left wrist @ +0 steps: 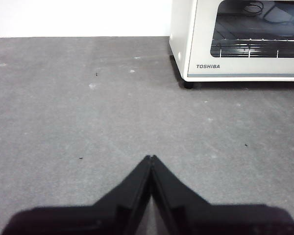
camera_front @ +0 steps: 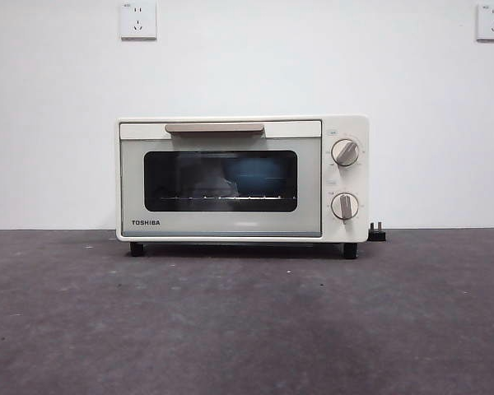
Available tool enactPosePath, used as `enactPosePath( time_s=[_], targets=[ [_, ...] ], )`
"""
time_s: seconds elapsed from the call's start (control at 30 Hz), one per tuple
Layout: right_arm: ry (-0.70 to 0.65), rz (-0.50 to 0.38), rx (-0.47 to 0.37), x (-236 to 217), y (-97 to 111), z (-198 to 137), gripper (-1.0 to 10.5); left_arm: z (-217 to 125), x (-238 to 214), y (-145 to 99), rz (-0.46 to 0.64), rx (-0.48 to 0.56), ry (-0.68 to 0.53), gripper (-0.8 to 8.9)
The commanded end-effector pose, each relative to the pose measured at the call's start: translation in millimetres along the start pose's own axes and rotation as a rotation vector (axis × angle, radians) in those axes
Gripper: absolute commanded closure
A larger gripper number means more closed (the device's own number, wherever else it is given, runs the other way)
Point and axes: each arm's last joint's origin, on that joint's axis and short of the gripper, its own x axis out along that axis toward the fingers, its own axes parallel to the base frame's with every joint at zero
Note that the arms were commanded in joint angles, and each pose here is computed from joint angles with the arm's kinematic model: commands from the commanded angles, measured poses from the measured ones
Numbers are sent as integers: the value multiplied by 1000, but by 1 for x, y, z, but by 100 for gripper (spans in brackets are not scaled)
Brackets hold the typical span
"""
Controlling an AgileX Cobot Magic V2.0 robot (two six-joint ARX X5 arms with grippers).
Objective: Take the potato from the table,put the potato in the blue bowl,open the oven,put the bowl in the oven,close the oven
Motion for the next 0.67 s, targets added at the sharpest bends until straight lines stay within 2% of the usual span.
enactPosePath(
  time_s=[0.03,0.2,0.37,0.67],
  targets=[
    [-5,2,82,-7,2,-47,886,-3,1,0,3,-8,4,817],
    [31,-5,93,-22,4,-111,886,-3,1,0,3,-8,5,817],
    [94,-16,91,-30,6,-156,886,-3,1,0,3,-8,5,817],
    [128,-22,81,-37,7,-189,886,-3,1,0,3,-8,6,817]
  ],
)
